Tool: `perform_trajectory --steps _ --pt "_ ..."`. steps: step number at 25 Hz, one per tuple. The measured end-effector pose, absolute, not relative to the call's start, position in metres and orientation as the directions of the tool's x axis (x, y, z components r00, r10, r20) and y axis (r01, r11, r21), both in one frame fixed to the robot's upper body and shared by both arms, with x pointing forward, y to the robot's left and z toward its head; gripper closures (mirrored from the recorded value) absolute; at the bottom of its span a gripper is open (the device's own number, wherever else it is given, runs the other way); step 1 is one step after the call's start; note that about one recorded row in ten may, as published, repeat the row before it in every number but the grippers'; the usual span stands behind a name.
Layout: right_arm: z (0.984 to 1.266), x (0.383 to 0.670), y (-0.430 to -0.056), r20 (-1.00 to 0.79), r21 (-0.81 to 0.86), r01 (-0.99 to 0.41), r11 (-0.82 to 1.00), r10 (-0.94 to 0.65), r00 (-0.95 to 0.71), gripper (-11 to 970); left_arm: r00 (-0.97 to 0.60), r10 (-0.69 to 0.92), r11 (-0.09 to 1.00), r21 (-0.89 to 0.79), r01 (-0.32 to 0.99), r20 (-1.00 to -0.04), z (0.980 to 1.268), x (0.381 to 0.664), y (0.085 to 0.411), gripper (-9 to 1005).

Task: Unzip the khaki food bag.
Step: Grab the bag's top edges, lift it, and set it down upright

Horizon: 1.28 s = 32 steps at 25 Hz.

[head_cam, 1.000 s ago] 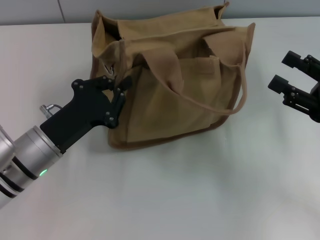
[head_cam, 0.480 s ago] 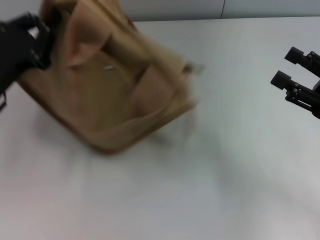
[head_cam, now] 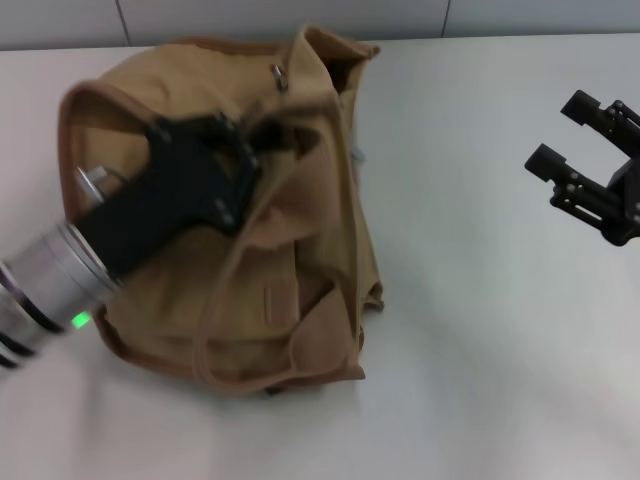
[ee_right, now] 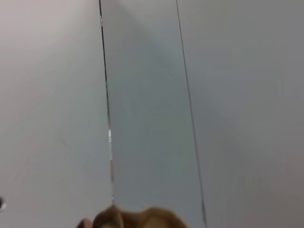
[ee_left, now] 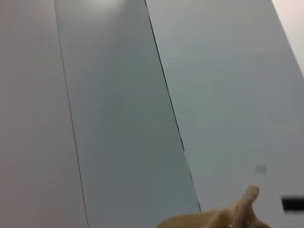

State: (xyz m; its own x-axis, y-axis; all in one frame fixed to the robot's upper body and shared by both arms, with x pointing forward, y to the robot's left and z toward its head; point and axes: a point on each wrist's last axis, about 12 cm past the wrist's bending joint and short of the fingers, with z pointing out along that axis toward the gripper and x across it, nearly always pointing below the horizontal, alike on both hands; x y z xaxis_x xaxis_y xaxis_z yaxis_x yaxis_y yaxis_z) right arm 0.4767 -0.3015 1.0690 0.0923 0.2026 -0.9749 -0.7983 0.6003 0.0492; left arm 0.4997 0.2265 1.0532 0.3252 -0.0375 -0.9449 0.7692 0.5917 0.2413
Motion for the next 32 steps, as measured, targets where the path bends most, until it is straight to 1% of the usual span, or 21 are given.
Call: perform_trajectory --steps 1,2,4,5,9,10,11,13,14,15,16,17,18,20,21,25,32 --pt "1.069 0.477 -0.301 -0.975 0.049 -0.798 0.600 0.203 0.092 202 0.325 -0.037 0.592 0.241 0.769 -0.945 1.053 0.500 0.227 933" --pt "1.064 0.473 -0.298 -0.974 0.013 -0.782 0.623 0.184 0.131 204 0.333 -0.012 0.597 0.260 0.759 -0.943 1.048 0.495 0.223 933" --pt "1.061 0.471 -0.296 -0.974 -0.008 -0.775 0.632 0.169 0.148 207 0.333 0.005 0.604 0.269 0.751 -0.943 1.043 0.488 0.221 933" --pt "1.057 0.468 -0.293 -0.974 -0.045 -0.765 0.643 0.141 0.176 209 0.333 0.010 0.603 0.271 0.750 -0.943 1.041 0.485 0.221 933" --pt "1.049 0.465 -0.284 -0.974 -0.091 -0.752 0.653 0.100 0.204 216 0.327 0.003 0.592 0.265 0.761 -0.945 1.037 0.474 0.221 932" --pt "1.042 0.463 -0.274 -0.971 -0.136 -0.742 0.657 0.059 0.230 217 0.326 -0.003 0.587 0.262 0.766 -0.945 1.036 0.472 0.221 932" --pt "1.042 0.463 -0.274 -0.971 -0.136 -0.742 0.657 0.059 0.230 219 0.326 -0.003 0.587 0.262 0.766 -0.945 1.036 0.472 0.221 932" --pt "1.027 0.459 -0.247 -0.956 -0.245 -0.699 0.672 -0.046 0.291 222 0.325 -0.006 0.581 0.261 0.771 -0.946 1.036 0.471 0.220 932" --pt "1.027 0.459 -0.247 -0.956 -0.245 -0.699 0.672 -0.046 0.291 224 0.324 -0.008 0.579 0.260 0.773 -0.946 1.036 0.471 0.219 932" --pt "1.019 0.455 -0.229 -0.940 -0.311 -0.669 0.675 -0.113 0.323 225 0.320 -0.011 0.574 0.256 0.777 -0.947 1.036 0.471 0.218 933" --pt "1.019 0.455 -0.229 -0.940 -0.311 -0.669 0.675 -0.113 0.323 227 0.320 -0.011 0.574 0.256 0.777 -0.947 1.036 0.471 0.218 933" --pt "1.014 0.452 -0.213 -0.929 -0.347 -0.657 0.669 -0.150 0.337 229 0.318 -0.011 0.573 0.255 0.779 -0.948 1.036 0.471 0.217 933" --pt "1.014 0.452 -0.213 -0.929 -0.347 -0.657 0.669 -0.150 0.337 230 0.316 -0.012 0.569 0.253 0.782 -0.949 1.035 0.471 0.216 933" --pt "1.011 0.451 -0.197 -0.927 -0.359 -0.648 0.672 -0.175 0.332 234 0.314 -0.012 0.563 0.254 0.787 -0.949 1.035 0.470 0.215 933" --pt "1.011 0.451 -0.197 -0.927 -0.359 -0.648 0.672 -0.175 0.332 235 0.314 -0.012 0.563 0.254 0.787 -0.949 1.035 0.470 0.215 933" --pt "1.013 0.458 -0.182 -0.934 -0.343 -0.655 0.673 -0.169 0.315 242 0.306 -0.017 0.551 0.247 0.797 -0.952 1.034 0.468 0.213 933" --pt "1.017 0.463 -0.171 -0.935 -0.337 -0.675 0.656 -0.150 0.321 254 0.299 -0.023 0.542 0.239 0.805 -0.954 1.033 0.464 0.212 932"
